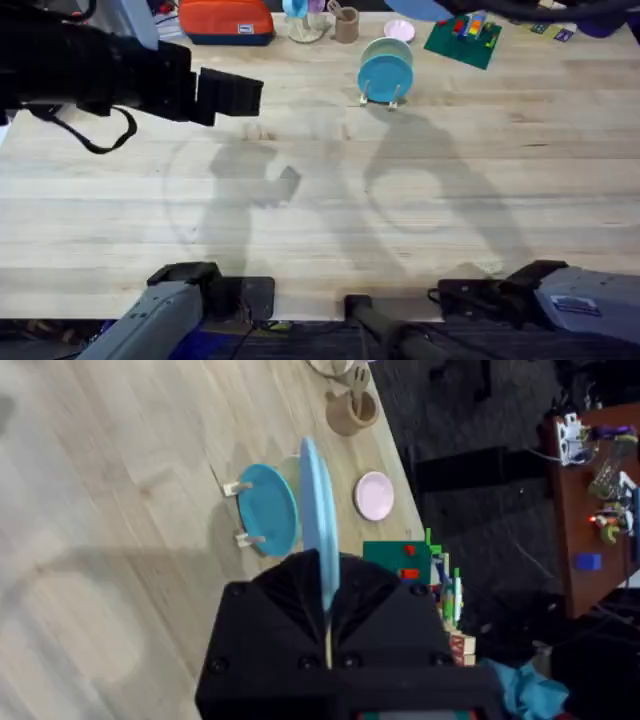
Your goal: Pick up the plates from the table one by one and place each into a slot on the dish rack.
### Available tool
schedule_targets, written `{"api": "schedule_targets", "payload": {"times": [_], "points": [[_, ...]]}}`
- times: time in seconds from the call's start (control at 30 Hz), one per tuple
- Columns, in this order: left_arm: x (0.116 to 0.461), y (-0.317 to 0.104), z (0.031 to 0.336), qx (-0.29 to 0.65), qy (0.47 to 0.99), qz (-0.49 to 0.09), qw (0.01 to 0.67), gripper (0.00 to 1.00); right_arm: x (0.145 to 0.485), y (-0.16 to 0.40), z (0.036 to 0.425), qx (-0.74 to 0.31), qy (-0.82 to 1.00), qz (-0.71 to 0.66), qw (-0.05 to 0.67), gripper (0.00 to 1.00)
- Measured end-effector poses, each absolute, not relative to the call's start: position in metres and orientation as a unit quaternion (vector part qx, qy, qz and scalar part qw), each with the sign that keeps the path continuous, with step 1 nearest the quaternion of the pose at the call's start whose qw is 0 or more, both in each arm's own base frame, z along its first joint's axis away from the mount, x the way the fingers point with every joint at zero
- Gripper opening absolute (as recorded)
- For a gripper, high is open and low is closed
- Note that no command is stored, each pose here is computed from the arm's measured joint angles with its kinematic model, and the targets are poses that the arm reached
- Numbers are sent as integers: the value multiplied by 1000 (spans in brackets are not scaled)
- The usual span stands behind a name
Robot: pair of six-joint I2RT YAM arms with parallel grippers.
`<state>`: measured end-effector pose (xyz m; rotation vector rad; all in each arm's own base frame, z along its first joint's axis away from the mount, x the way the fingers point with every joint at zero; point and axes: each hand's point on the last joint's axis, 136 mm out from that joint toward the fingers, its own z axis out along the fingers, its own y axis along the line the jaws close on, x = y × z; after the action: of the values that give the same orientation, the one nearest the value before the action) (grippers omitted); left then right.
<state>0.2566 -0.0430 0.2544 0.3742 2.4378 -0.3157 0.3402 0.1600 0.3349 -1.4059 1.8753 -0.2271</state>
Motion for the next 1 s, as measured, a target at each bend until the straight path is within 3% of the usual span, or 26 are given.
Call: {"api": "schedule_targets", "payload": {"times": [0.67, 1.0], "points": [[257, -43, 254, 142, 928, -120, 322, 995, 378, 140, 318, -539, 747, -64, 383, 29], [257, -43, 254, 138, 929, -122, 321, 995, 415, 140, 294, -520, 771, -32, 367, 29]]}}
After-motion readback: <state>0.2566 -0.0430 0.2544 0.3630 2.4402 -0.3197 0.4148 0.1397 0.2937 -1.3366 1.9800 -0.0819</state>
